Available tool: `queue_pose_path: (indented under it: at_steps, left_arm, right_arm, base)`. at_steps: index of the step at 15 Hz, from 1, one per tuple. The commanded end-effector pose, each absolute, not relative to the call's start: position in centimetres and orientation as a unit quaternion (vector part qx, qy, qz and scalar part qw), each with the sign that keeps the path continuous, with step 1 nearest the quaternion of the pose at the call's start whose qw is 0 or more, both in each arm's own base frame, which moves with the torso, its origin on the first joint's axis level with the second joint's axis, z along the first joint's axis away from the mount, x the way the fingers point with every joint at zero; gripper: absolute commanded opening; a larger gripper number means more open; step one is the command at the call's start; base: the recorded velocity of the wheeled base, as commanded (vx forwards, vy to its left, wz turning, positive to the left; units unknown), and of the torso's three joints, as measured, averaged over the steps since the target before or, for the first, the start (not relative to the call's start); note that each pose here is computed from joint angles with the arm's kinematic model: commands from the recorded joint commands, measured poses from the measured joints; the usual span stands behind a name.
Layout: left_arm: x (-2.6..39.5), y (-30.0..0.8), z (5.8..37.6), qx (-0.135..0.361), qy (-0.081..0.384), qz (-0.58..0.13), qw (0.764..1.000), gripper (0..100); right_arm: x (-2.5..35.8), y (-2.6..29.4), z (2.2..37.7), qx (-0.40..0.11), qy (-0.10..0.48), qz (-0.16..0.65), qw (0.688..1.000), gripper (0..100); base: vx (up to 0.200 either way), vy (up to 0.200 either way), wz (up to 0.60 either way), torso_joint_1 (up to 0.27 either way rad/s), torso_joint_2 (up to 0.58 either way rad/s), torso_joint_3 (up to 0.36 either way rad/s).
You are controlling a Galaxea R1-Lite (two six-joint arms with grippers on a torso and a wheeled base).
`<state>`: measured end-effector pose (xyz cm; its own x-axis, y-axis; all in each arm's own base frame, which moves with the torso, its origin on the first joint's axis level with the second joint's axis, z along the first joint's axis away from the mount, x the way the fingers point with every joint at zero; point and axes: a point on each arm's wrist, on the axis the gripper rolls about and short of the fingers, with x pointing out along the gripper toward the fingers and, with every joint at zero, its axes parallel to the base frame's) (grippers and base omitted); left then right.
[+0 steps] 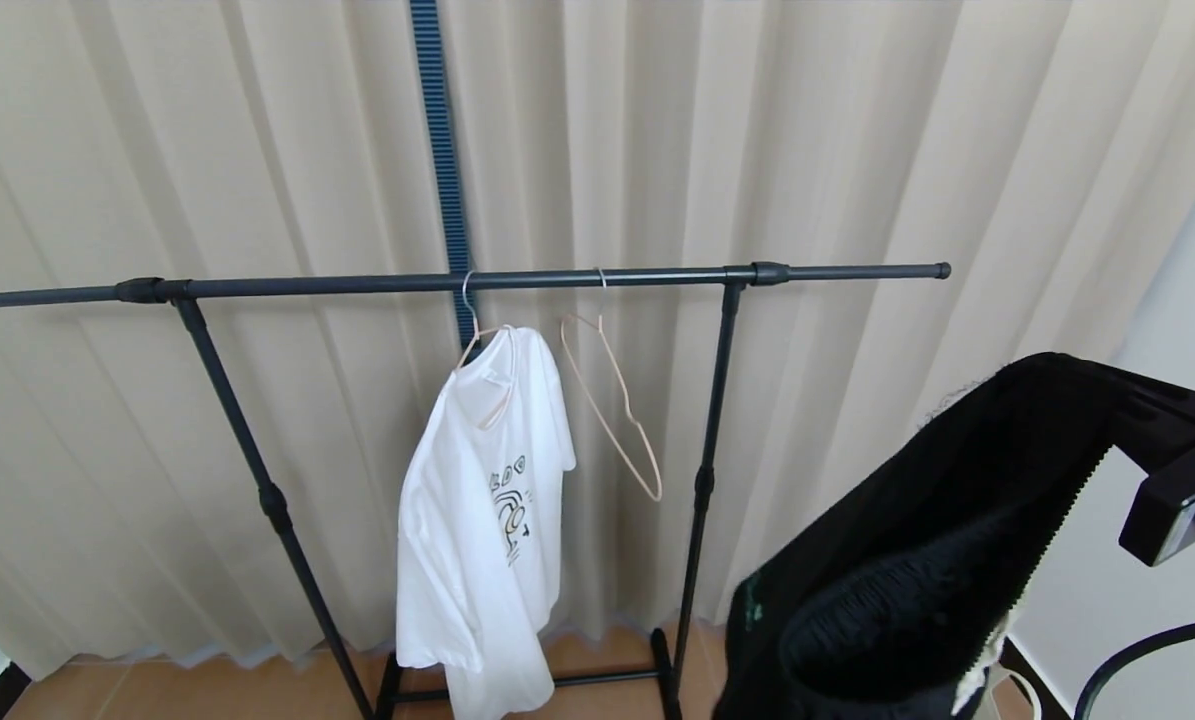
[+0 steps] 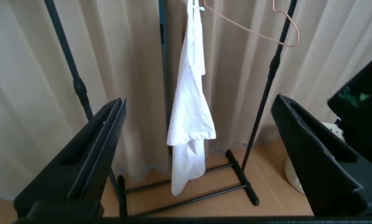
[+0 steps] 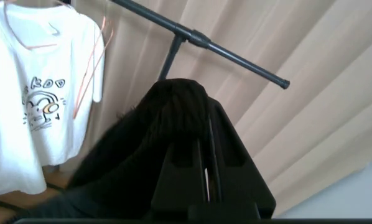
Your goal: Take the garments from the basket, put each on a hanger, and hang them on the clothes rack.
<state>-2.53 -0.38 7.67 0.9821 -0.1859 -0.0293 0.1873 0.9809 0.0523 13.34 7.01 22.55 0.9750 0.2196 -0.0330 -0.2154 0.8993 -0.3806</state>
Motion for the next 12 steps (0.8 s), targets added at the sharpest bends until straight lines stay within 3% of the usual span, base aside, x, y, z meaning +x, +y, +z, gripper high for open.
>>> queue_pose_path:
  at_steps: [1,2,5,7,9,10,12]
  left_arm:
    - [-2.5,-0.4,7.6,0.07,0.011,-0.094,0.993,100]
    - [-2.5,-0.4,7.6,0.091,0.009,-0.091,0.992,100]
    - [-0.6,-0.4,9.9,0.106,0.094,-0.083,0.986,100]
    - [3.6,-0.5,15.4,0.049,0.141,-0.117,0.982,100]
    - [7.0,-1.6,17.8,0.004,0.186,-0.188,0.964,100]
    - [8.8,-2.9,18.7,-0.041,0.22,-0.227,0.948,100]
    - [12.2,-6.1,20.1,-0.08,0.272,-0.269,0.92,100]
  right_arm:
    - [13.5,7.3,21.6,-0.225,0.012,0.127,0.966,0]
    - [14.4,8.0,20.7,-0.237,0.037,0.139,0.961,0]
    - [16.3,10.5,19.6,-0.221,0.073,0.17,0.957,0]
    - [19.5,12.7,20.7,-0.14,0.083,0.167,0.972,0]
    - [20.3,13.5,20.1,-0.086,0.101,0.207,0.969,0]
    - [20.1,13.6,20.2,-0.072,0.1,0.229,0.966,0]
    - [19.5,13.3,20.8,-0.042,0.095,0.271,0.957,0]
  base:
    - [0.0,0.0,0.0,0.0,0.0,0.0]
    - [0.0,0.0,0.0,0.0,0.0,0.0]
    - [0.0,0.0,0.0,0.0,0.0,0.0]
    - [0.0,0.0,0.0,0.0,0.0,0.0]
    - [0.0,0.0,0.0,0.0,0.0,0.0]
    - [0.0,0.0,0.0,0.0,0.0,0.0]
    - [0.0,0.0,0.0,0.0,0.0,0.0]
